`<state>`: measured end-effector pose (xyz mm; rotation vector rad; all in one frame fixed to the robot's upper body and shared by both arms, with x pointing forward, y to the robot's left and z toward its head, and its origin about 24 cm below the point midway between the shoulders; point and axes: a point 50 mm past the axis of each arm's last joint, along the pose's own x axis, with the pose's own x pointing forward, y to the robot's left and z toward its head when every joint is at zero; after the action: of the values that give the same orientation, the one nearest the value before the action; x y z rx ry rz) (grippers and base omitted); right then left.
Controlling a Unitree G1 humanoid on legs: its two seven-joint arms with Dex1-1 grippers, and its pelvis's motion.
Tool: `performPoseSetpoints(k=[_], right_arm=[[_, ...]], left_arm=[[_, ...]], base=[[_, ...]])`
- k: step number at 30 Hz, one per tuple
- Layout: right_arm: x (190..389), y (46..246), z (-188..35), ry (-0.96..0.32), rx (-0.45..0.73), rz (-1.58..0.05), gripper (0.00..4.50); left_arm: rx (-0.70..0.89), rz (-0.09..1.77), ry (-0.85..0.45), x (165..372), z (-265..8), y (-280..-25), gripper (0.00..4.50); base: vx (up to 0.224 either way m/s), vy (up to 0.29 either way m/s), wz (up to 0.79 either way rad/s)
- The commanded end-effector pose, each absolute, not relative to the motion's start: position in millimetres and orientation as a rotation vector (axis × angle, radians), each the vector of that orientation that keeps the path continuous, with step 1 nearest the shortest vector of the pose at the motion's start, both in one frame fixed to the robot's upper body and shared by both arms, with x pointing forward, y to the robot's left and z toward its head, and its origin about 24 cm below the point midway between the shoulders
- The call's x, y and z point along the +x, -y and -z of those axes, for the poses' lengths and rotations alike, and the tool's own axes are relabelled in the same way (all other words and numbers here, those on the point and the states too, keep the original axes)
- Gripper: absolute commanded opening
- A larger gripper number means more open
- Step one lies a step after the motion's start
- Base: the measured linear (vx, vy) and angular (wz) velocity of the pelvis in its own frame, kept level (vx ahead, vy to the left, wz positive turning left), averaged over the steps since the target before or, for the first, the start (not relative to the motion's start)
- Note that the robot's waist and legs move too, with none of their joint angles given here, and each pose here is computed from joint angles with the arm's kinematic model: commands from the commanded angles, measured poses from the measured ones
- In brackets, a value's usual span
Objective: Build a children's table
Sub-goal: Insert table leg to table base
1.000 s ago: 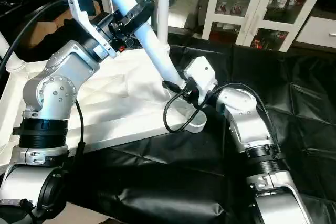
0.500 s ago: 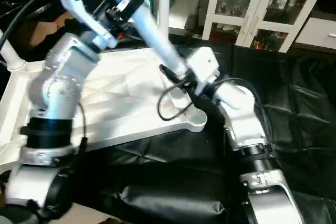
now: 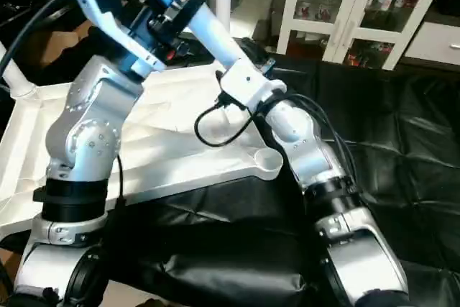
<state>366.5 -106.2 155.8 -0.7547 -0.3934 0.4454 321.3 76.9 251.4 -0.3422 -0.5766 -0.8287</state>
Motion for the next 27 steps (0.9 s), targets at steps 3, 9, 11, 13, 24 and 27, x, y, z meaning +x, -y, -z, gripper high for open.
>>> performPoseSetpoints(k=[3,9,11,13,24,27], right_arm=[[369.4,102.9,-153.9,0.389,-0.765,-0.45,3.96],[368.3,98.6,-154.1,0.42,-0.751,-0.468,3.59],[368.1,98.1,-153.8,0.421,-0.749,-0.471,3.35],[368.2,98.1,-153.4,0.42,-0.746,-0.473,3.18],[370.0,100.4,-152.9,0.423,-0.746,-0.476,2.36],[369.7,100.0,-152.2,0.425,-0.745,-0.485,2.22]], left_arm=[[-0.338,0.864,0.646,314.0,-263.5,-73.8,1.69],[-0.331,0.828,0.67,316.6,-266.3,-76.9,1.69],[-0.335,0.814,0.679,317.7,-267.3,-78.0,1.69],[-0.344,0.814,0.68,318.3,-268.0,-78.4,1.69],[-0.367,0.884,0.63,313.1,-260.5,-68.9,1.69],[-0.359,0.866,0.631,315.2,-260.9,-71.4,1.69]], base=[[0.0,0.0,0.0],[0.0,0.0,0.0],[0.0,0.0,0.0],[0.0,0.0,0.0],[0.0,0.0,0.0],[0.0,0.0,0.0]])
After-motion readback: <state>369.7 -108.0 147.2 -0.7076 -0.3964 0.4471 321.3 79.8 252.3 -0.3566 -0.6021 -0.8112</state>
